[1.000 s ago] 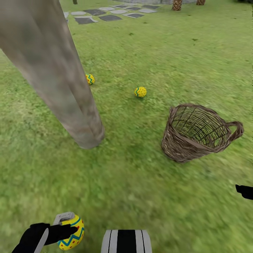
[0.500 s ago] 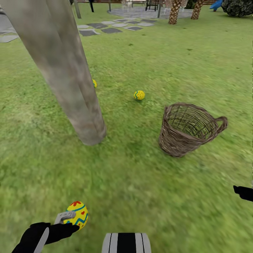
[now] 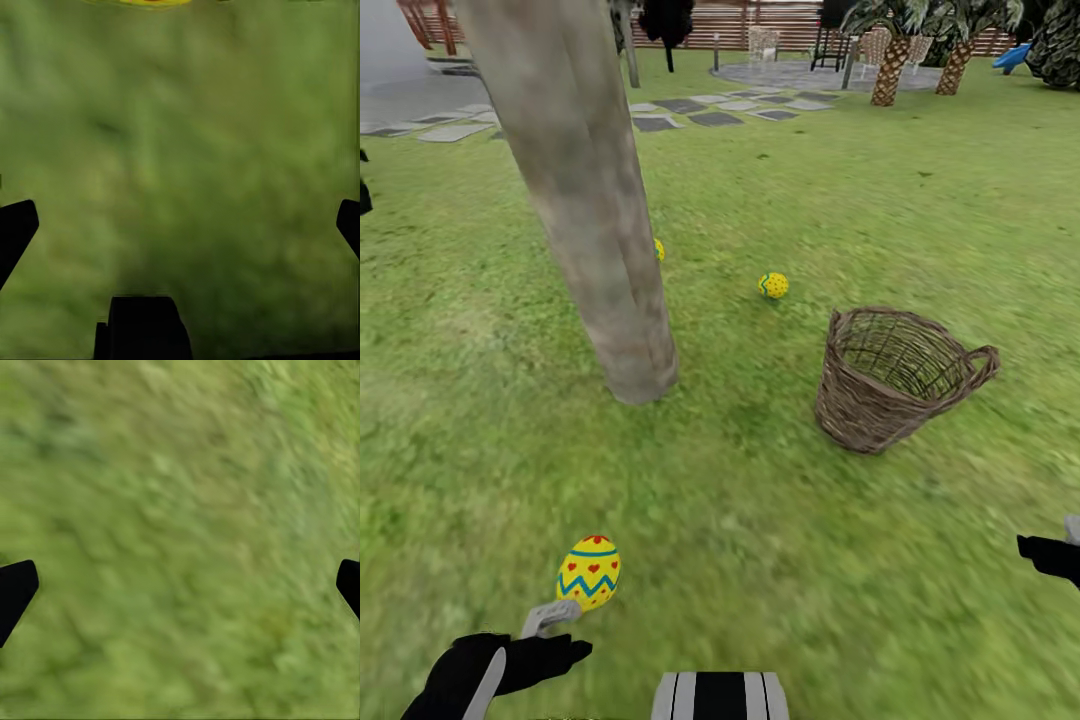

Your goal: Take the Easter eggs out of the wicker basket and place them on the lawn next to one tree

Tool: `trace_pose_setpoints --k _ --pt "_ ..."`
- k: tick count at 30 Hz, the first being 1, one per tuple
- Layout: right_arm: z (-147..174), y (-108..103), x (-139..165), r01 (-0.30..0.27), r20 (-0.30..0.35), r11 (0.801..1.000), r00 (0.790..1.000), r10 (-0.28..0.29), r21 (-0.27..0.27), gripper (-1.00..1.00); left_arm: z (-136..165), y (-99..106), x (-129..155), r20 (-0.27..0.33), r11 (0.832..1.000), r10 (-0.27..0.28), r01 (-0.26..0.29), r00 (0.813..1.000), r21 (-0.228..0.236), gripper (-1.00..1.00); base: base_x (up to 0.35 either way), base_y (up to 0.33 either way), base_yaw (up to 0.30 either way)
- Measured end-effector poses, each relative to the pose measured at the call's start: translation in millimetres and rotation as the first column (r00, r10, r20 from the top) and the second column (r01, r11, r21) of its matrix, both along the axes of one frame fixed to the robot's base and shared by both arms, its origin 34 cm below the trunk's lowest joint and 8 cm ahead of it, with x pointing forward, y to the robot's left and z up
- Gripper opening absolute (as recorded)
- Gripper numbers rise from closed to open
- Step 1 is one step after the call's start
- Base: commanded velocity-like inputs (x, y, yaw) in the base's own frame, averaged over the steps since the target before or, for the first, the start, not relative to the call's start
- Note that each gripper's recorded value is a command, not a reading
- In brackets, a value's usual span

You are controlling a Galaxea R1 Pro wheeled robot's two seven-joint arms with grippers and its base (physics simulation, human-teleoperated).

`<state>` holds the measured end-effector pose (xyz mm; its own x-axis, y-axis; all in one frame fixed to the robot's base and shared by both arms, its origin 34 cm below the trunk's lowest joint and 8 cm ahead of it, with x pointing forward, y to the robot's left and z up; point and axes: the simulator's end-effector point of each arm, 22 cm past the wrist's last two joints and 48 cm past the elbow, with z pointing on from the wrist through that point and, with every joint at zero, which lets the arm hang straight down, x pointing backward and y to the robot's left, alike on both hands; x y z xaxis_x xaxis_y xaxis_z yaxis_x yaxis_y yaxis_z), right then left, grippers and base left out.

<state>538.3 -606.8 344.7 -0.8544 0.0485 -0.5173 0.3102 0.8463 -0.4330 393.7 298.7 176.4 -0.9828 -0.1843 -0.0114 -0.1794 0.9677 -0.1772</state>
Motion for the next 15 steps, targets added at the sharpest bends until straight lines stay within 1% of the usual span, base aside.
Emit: trace_pose_setpoints --k 5,9,12,15 --pt "10 0 3 0.000 0.020 1.000 1.000 0.000 0.000 1.00 6 0 5 0.018 1.000 0.001 -0.001 1.000 0.001 1.00 -0.014 -0.008 0.291" --pt "17 1 5 0.000 0.036 1.000 0.999 0.000 0.002 1.00 11 -1 10 0.031 1.000 0.001 -0.001 1.000 -0.001 1.00 -0.282 -0.014 0.291" --pt "22 2 7 0.000 0.048 1.000 0.999 0.000 0.005 1.00 14 -12 12 0.041 1.000 0.003 -0.002 0.999 -0.014 1.00 -0.283 -0.157 0.292" --pt "27 3 8 0.000 0.061 1.000 0.998 0.000 0.006 1.00 19 -14 17 0.056 1.000 0.005 -0.004 0.998 -0.016 1.00 -0.050 -0.037 0.292"
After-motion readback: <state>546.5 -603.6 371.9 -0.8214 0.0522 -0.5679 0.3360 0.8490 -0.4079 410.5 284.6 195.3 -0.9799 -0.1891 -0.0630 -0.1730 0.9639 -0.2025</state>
